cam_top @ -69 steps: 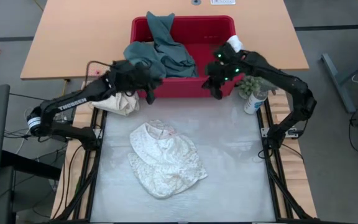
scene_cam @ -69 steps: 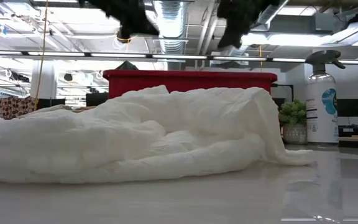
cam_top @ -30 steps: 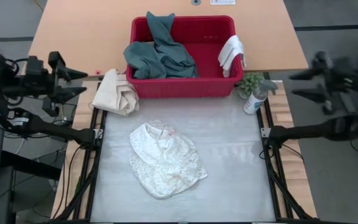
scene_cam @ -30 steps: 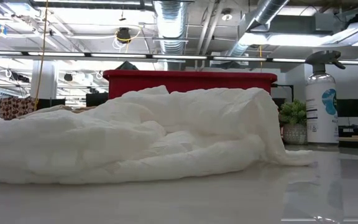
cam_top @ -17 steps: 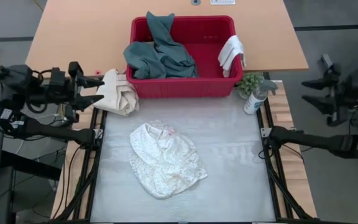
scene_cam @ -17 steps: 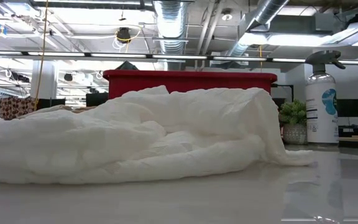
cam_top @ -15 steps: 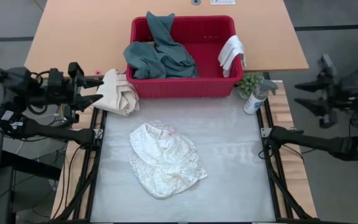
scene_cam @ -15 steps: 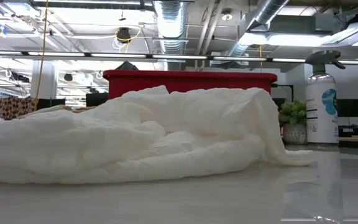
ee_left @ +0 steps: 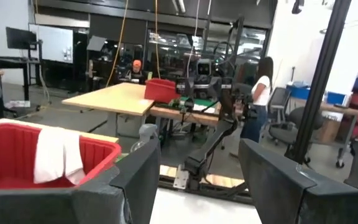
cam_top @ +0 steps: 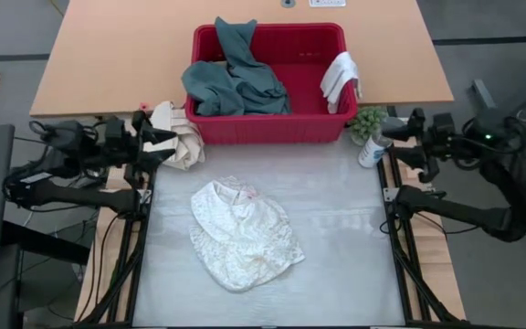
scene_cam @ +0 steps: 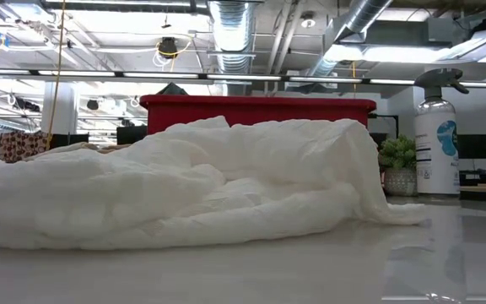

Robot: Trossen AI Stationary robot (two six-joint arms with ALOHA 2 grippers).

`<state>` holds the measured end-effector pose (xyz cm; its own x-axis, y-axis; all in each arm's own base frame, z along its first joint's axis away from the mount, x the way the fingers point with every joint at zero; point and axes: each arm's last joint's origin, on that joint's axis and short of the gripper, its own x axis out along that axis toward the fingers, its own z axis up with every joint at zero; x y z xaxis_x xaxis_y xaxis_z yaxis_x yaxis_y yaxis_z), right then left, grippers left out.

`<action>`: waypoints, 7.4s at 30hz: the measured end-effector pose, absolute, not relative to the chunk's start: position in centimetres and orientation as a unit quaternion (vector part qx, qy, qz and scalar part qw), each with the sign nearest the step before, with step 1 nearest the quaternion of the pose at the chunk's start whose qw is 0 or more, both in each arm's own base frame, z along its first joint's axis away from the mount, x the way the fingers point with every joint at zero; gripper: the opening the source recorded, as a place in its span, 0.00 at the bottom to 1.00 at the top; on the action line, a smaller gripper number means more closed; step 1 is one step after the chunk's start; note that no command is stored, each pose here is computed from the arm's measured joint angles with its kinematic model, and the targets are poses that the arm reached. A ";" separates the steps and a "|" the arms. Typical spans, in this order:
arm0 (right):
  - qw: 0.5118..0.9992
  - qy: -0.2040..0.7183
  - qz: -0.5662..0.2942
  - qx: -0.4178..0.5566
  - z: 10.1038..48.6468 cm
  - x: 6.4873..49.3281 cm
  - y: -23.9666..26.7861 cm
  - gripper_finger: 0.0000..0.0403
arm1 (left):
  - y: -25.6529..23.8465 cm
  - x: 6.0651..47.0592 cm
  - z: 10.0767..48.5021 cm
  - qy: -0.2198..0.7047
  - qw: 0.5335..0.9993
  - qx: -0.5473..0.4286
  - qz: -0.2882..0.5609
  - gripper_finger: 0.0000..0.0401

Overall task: Fold Laundry from Bin
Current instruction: Fold the white shirt

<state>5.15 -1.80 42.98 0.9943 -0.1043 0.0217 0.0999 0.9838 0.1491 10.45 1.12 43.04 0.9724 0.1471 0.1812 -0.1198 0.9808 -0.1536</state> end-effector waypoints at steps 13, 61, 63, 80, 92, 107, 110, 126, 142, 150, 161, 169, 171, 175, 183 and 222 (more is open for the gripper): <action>0.995 -0.039 -0.035 0.085 42.0 6.7 -2.7 0.59 | 1.2 11.6 41.3 -0.087 0.991 -0.079 0.071 0.52; 0.958 0.151 0.082 0.230 30.4 22.9 -6.9 0.59 | 1.8 19.5 35.8 0.127 0.982 -0.118 0.072 0.52; 0.955 0.163 0.074 0.235 29.6 23.6 -7.2 0.59 | 1.8 19.4 35.4 0.148 0.979 -0.119 0.075 0.52; 0.932 0.296 0.007 0.208 21.7 28.9 -7.1 0.60 | 2.0 18.9 32.5 0.287 0.938 -0.151 0.124 0.53; 0.918 0.337 0.032 0.207 18.4 31.0 -5.6 0.61 | 1.7 20.8 30.4 0.363 0.914 -0.170 0.065 0.67; 0.931 0.330 0.075 0.139 18.2 31.5 -4.2 0.86 | 1.6 24.2 26.5 0.454 0.882 -0.127 0.011 0.69; 0.936 0.312 0.061 0.149 18.6 31.9 -3.4 0.87 | 1.7 24.7 25.8 0.468 0.879 -0.088 -0.009 0.69; 0.944 0.295 -0.034 0.141 18.5 32.5 -1.5 0.86 | 5.0 23.5 22.1 0.506 0.860 -0.052 -0.038 0.68; 0.912 0.381 -0.025 0.147 13.6 36.6 -0.5 0.83 | 4.8 20.6 18.8 0.497 0.866 -0.041 0.024 0.68; 0.901 0.405 -0.022 0.153 13.4 37.0 -0.2 0.81 | 5.4 19.9 20.4 0.466 0.877 0.028 0.114 0.68; 0.901 0.405 -0.026 0.152 13.4 37.0 -0.2 0.81 | 7.6 18.4 17.6 0.438 0.892 -0.021 0.109 0.68; 0.901 0.406 -0.024 0.153 13.4 37.0 -0.2 0.80 | 8.4 18.1 17.0 0.421 0.903 -0.070 0.059 0.63; 0.901 0.406 -0.023 0.153 13.4 37.0 -0.2 0.80 | 8.6 18.2 16.5 0.434 0.896 -0.075 0.058 0.59; 0.900 0.406 -0.019 0.155 13.4 37.0 -0.2 0.80 | 8.7 18.7 14.9 0.467 0.878 -0.093 0.049 0.53; 0.895 0.412 -0.023 0.172 13.5 37.0 0.0 0.68 | 9.2 20.0 15.4 0.484 0.865 -0.127 0.040 0.30; 0.830 0.465 -0.284 -0.123 44.5 29.9 -2.9 0.07 | 7.3 15.4 41.0 0.257 0.932 0.039 0.251 0.00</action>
<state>29.94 -2.88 44.53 0.4073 -0.5852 -0.7012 0.3570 0.8087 -0.4675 15.36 7.33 40.97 0.7419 0.4877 -0.4602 -0.4473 0.8712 0.2023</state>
